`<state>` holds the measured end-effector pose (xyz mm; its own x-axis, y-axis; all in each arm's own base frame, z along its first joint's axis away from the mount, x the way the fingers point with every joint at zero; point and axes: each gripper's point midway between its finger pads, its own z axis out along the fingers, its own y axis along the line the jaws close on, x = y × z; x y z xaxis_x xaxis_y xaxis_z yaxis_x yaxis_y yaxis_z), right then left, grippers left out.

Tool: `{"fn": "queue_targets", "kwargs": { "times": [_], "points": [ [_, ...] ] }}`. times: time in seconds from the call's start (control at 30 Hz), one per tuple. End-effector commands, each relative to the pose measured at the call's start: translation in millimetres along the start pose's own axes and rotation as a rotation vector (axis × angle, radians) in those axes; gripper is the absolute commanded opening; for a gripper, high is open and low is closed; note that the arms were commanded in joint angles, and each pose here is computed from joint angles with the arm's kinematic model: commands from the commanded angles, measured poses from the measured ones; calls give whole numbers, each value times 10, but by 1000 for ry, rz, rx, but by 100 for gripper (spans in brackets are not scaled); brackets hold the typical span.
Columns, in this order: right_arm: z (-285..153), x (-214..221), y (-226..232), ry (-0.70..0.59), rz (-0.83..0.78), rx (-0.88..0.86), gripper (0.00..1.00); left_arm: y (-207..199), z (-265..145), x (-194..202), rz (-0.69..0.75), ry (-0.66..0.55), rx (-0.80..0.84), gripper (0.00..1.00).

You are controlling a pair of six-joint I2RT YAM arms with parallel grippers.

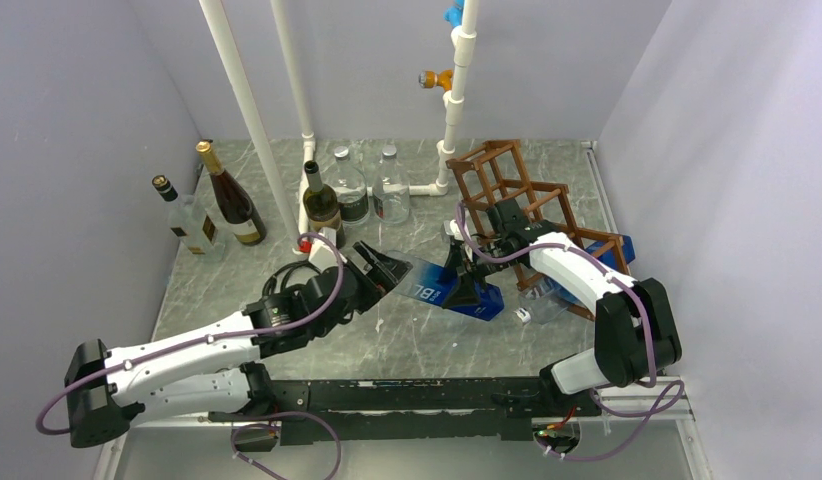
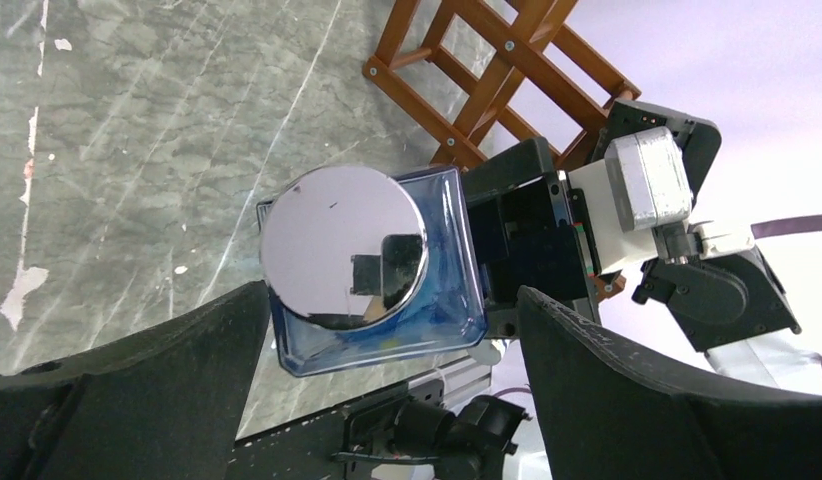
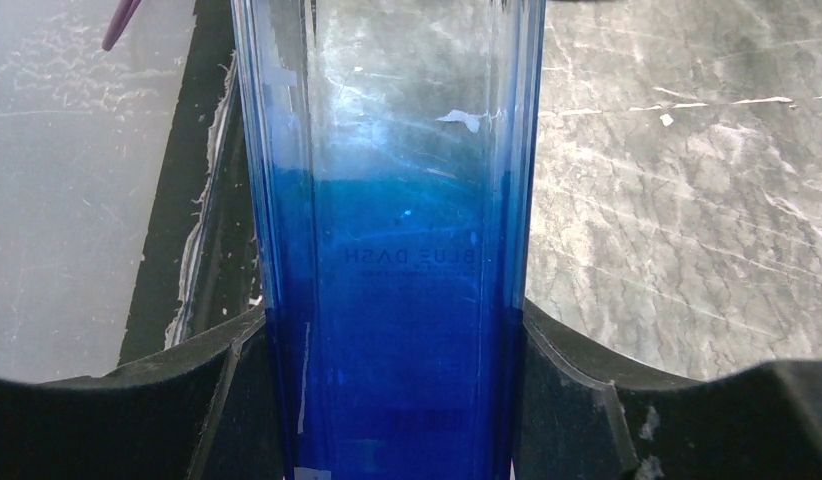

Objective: Take the wine bottle off the wine rack
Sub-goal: Pick up the wine bottle from the wine rack.

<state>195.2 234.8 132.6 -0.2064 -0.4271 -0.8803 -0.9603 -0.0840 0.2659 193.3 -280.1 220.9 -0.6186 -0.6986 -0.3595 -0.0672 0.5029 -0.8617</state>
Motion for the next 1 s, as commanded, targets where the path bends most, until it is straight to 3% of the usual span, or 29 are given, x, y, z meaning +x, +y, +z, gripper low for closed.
{"fn": "queue_targets", "kwargs": {
  "times": [0.0,0.77,0.97],
  "points": [
    [-45,-383,125,-128,-107,-50,0,-319,41,-129,-108,-73,57,97],
    [-32,-356,127,-129,-106,-54,0,-217,226,-190,-135,-246,-59,79],
    [-33,-361,142,-132,-110,-60,0,-187,254,-224,-124,-277,-55,67]
  ]
}}
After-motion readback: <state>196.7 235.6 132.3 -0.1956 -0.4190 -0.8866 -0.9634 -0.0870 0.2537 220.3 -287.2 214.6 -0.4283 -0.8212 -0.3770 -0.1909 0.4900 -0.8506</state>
